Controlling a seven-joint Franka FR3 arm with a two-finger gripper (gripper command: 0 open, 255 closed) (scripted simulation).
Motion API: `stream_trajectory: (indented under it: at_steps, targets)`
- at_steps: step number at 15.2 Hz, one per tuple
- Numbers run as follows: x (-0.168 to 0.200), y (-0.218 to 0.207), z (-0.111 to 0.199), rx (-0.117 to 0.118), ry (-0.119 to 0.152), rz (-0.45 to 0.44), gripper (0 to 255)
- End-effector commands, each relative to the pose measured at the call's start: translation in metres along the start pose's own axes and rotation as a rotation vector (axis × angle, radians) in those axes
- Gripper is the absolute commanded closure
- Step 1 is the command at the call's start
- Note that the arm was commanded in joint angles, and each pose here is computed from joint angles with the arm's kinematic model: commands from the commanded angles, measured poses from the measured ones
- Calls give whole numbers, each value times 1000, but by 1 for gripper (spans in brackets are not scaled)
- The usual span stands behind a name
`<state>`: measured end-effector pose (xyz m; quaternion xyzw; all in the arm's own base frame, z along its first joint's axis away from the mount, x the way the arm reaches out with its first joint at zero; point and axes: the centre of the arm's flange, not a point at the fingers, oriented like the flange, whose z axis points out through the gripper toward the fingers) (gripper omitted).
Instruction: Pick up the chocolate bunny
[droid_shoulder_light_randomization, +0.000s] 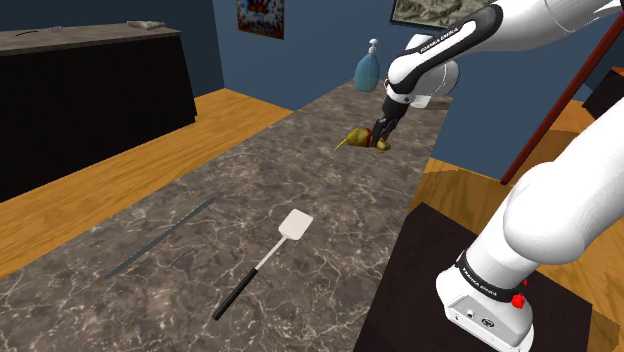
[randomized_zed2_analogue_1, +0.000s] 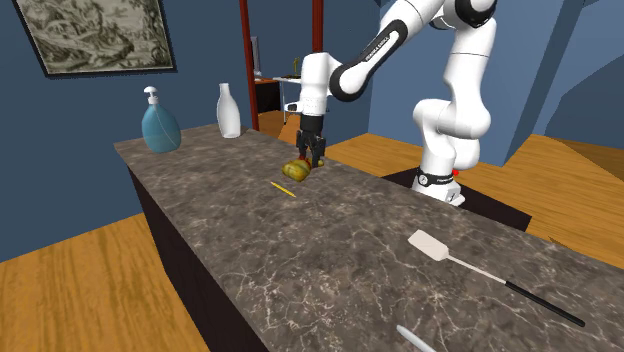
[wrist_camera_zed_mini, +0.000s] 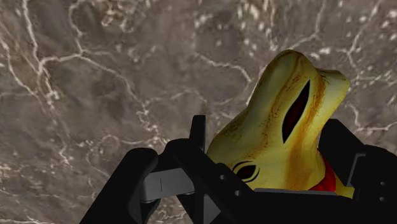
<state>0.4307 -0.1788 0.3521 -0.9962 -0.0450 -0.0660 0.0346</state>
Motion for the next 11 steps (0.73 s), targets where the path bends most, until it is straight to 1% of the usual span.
stream_trajectory:
  at_steps: [1,9,11]
  targets:
    - [1,0,-11,0,0,0,255]
    - [7,-3,-52,0,0,0,255]
    - [7,-3,-53,0,0,0,255]
